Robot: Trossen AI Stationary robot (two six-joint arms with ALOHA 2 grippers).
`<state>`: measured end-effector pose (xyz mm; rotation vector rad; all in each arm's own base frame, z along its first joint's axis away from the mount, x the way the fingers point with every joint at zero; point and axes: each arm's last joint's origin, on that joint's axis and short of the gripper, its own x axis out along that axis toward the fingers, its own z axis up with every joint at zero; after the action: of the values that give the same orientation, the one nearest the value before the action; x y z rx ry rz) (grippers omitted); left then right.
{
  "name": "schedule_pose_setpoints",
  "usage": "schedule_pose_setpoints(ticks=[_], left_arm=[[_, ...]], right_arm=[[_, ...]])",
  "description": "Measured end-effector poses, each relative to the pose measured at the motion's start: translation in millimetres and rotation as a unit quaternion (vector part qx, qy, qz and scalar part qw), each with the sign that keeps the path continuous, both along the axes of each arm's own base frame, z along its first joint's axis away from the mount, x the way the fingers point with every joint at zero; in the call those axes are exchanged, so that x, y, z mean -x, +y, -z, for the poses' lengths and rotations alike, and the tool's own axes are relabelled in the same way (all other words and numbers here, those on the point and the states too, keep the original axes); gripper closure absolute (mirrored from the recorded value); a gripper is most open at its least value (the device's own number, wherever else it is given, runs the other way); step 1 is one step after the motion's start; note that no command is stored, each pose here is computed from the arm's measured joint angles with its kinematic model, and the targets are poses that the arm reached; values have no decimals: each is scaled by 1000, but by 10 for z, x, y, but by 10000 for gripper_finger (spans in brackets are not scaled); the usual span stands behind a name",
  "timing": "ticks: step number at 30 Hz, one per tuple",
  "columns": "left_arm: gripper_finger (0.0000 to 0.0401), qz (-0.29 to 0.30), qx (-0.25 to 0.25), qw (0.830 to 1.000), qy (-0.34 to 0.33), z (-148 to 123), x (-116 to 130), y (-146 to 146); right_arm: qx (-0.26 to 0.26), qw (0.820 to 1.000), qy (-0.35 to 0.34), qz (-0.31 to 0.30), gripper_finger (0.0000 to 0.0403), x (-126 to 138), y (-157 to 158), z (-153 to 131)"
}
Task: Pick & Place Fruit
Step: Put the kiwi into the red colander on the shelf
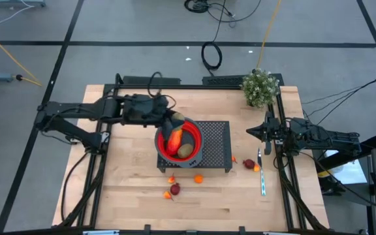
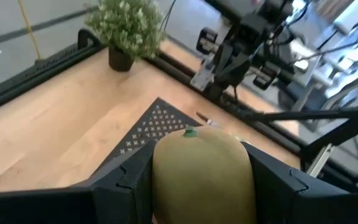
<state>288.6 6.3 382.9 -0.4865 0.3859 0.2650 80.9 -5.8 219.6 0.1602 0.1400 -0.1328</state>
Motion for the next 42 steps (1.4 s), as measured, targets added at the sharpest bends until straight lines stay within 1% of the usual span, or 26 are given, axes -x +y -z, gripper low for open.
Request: schedule_pose_setpoints(ticks=[3,8,12,17,24,26,30,32,38,40,42], left_arm=[[213,6,4,1000,18,-36,-116,9],[213,16,13,999,29,-55,-308,30],[213,19,19,998,53,20,-435,31],[213,23,40,994,97,187,-540,23],[213,34,53,992,110,280,-617,14],[213,44,42,991,123,305,-614,-4],[213,78,-2,986,145,350,-613,-45],[213,98,-25,982,162,378,-602,-68],[213,165,-115,964,175,387,-591,-127],[213,176,-132,959,176,387,-591,-133],[213,181,-138,958,175,398,-609,-136]], right_arm=[[0,1000,0,0,403,0,0,0],[0,1000,2,0,403,0,0,3],[0,1000,6,0,403,2,0,12],[-1,1000,14,0,403,4,0,26],[-1,1000,14,0,403,4,0,26],[-1,1000,15,0,403,4,0,28],[-1,1000,15,0,403,4,0,28],[-1,1000,15,0,403,4,0,28],[-1,1000,15,0,403,4,0,29],[-1,1000,15,0,403,4,0,29],[-1,1000,15,0,403,4,0,29]])
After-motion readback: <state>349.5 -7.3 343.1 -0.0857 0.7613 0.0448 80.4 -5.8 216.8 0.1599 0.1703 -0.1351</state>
